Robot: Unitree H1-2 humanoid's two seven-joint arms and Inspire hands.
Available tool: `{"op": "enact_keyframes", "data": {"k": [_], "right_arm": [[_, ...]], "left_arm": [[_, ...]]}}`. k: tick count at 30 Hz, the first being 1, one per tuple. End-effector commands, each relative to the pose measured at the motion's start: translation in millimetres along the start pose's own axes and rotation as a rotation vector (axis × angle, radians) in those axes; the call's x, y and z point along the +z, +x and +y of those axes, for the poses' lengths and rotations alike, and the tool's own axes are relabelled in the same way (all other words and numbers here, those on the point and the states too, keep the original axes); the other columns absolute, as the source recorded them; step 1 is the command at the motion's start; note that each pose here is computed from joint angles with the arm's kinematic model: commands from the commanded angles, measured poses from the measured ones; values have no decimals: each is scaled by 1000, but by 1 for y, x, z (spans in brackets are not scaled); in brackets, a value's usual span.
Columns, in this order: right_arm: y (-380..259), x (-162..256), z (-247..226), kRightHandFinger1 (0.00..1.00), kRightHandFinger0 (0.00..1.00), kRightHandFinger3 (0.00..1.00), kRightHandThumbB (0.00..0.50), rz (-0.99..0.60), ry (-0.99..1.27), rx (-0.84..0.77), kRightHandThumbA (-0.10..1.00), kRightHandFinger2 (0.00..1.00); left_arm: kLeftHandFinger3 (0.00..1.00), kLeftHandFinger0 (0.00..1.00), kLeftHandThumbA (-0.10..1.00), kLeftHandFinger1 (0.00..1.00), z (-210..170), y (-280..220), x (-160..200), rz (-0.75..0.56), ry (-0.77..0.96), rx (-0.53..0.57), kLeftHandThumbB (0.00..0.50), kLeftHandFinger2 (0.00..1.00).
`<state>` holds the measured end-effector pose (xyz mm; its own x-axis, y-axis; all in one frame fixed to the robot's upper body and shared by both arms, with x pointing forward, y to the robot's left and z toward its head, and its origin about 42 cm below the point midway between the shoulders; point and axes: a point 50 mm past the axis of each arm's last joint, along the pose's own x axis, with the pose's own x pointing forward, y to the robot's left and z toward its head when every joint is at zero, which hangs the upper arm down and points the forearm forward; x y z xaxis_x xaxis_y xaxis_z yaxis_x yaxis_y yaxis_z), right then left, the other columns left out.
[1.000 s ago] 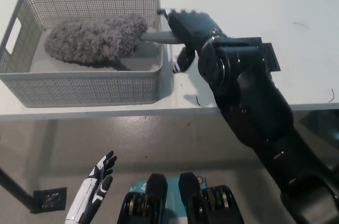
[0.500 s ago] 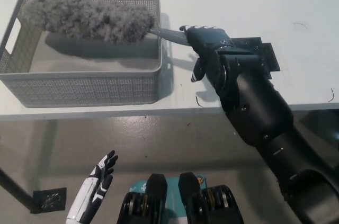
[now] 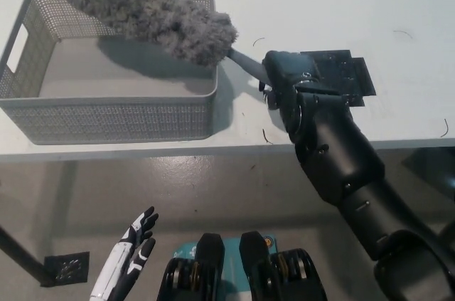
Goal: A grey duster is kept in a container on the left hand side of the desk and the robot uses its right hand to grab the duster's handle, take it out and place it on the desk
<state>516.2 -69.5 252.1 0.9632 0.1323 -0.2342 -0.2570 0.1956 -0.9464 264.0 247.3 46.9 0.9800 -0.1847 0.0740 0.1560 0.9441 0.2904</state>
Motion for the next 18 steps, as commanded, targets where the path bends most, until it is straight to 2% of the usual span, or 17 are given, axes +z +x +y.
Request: {"op": "enact_keyframes", "data": {"k": [1,2,6,9,11,13,15,16,17,18], "right_arm": [[4,33,-65,0,0,0,102,-161,572,-716,402,1],[4,31,-64,0,0,0,89,-163,610,-714,438,17],[5,24,-65,0,0,0,90,-164,720,-724,532,0],[5,21,-69,0,0,0,98,-144,874,-694,572,0],[5,19,-74,0,0,0,80,-138,997,-672,576,0],[5,16,-77,0,0,0,72,-137,1081,-678,493,2],[6,13,-80,0,0,4,62,-147,1261,-646,393,45],[7,10,-83,13,0,130,42,-157,1497,-586,170,167],[7,7,-86,35,0,205,39,-188,1716,-540,89,255],[7,3,-90,51,0,417,6,-190,1833,-515,-27,391]], "left_arm": [[1000,1000,918,1000,-3,6,17,-65,26,-66,119,1000],[1000,1000,905,1000,-3,5,17,-62,25,-68,115,1000],[1000,1000,878,1000,-4,3,17,-56,26,-74,108,1000],[1000,1000,867,1000,-5,3,16,-52,24,-79,114,1000],[1000,1000,848,1000,-5,4,15,-48,29,-75,117,1000],[1000,1000,845,1000,-5,3,16,-44,33,-73,119,1000],[1000,1000,844,1000,-4,3,16,-40,34,-73,120,1000],[1000,1000,843,1000,-5,3,16,-41,36,-75,118,1000],[1000,1000,842,1000,-5,3,17,-41,40,-75,117,1000],[1000,1000,835,1000,-6,2,16,-40,36,-78,116,1000]]}}
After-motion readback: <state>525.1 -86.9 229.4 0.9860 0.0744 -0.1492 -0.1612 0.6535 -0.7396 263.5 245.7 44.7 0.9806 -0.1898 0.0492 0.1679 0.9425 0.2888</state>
